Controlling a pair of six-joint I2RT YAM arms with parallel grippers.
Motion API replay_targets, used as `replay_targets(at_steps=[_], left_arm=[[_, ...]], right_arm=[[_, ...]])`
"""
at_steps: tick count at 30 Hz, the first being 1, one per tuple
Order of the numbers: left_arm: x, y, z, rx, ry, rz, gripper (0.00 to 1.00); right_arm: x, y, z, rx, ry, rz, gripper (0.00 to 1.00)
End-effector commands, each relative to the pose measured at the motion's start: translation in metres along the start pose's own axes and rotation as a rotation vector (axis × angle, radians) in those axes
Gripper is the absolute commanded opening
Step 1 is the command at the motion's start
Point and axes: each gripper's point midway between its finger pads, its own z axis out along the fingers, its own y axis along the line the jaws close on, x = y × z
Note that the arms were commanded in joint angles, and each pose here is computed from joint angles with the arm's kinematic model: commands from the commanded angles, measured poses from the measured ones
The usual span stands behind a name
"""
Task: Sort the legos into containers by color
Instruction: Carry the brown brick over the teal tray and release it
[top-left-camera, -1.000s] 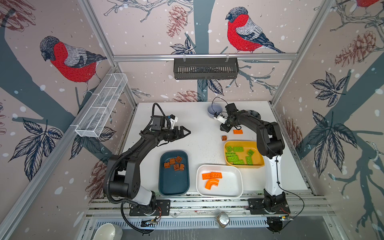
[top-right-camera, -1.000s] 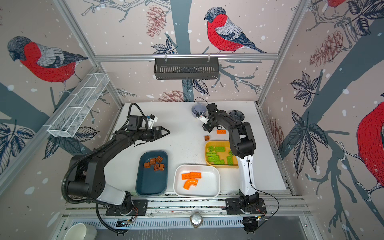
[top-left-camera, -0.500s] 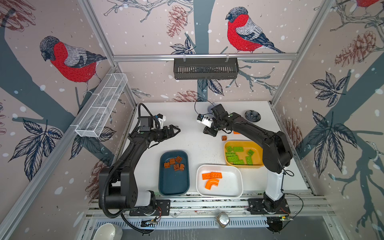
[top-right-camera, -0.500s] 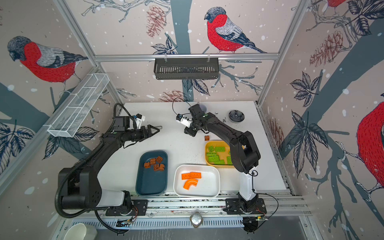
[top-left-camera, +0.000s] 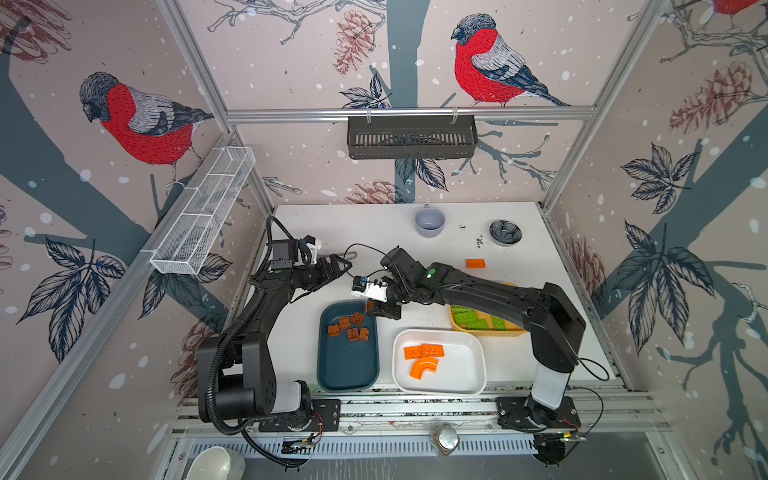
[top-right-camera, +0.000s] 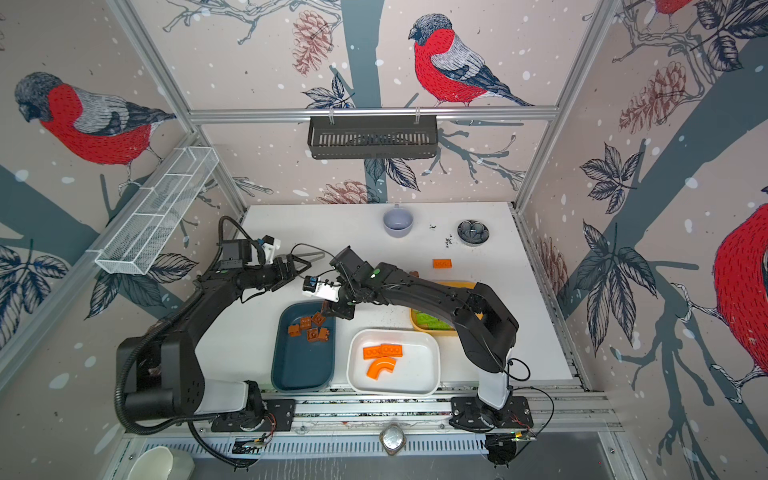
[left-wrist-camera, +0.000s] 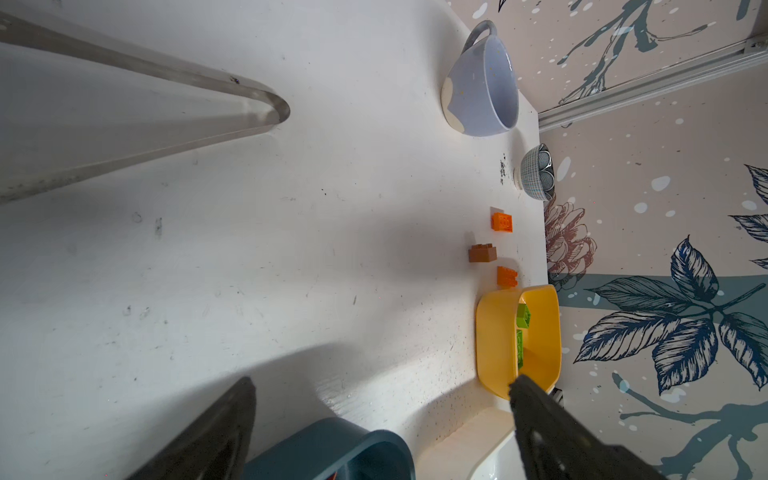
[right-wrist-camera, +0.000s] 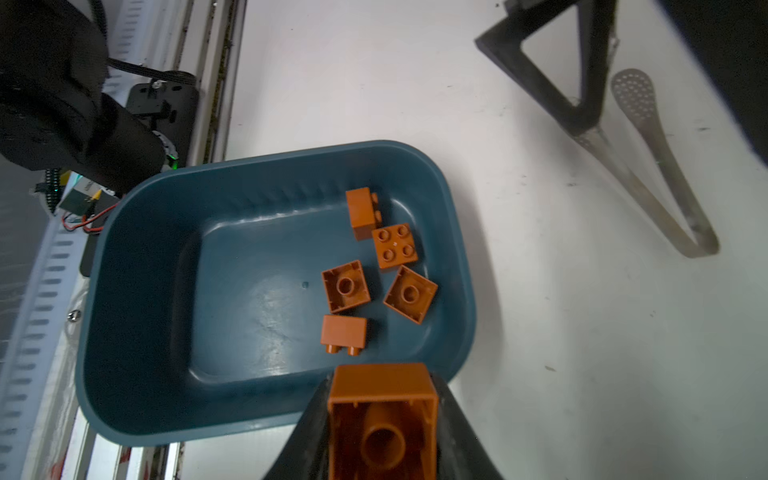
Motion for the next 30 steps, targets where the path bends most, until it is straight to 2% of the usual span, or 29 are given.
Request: replay_targets(at_steps=[1, 10, 14, 18, 25, 30], left_arm=[[-0.005, -0.001, -0.001, 0.009, -0.024, 0.007, 0.95], [-0.002, -0.001, 0.001, 0.022, -0.022, -0.005, 0.95], [-0.003, -0.003, 0.0, 0.03, -0.029, -0.002, 0.94], [-0.004, -0.004, 0.001, 0.037, -0.028, -0.003, 0.94], [-0.003, -0.004, 0.003, 0.048, -0.02, -0.006, 0.94], [-0.001, -0.004, 0.007, 0.061, -0.01, -0.013, 0.93]], right_arm=[[-0.013, 0.014, 0.016, -0.033, -0.045, -0.03, 0.32], [-0.016, 0.045, 0.064, -0.117, -0.006, -0.099, 0.4], [-0.021, 0.052, 0.075, -0.133, -0.015, -0.111, 0.48], [-0.025, 0.046, 0.076, -0.116, -0.031, -0.1, 0.6], [-0.018, 0.0, 0.025, -0.015, -0.068, 0.026, 0.64], [0.024, -0.047, -0.029, 0.141, 0.002, 0.162, 0.67]])
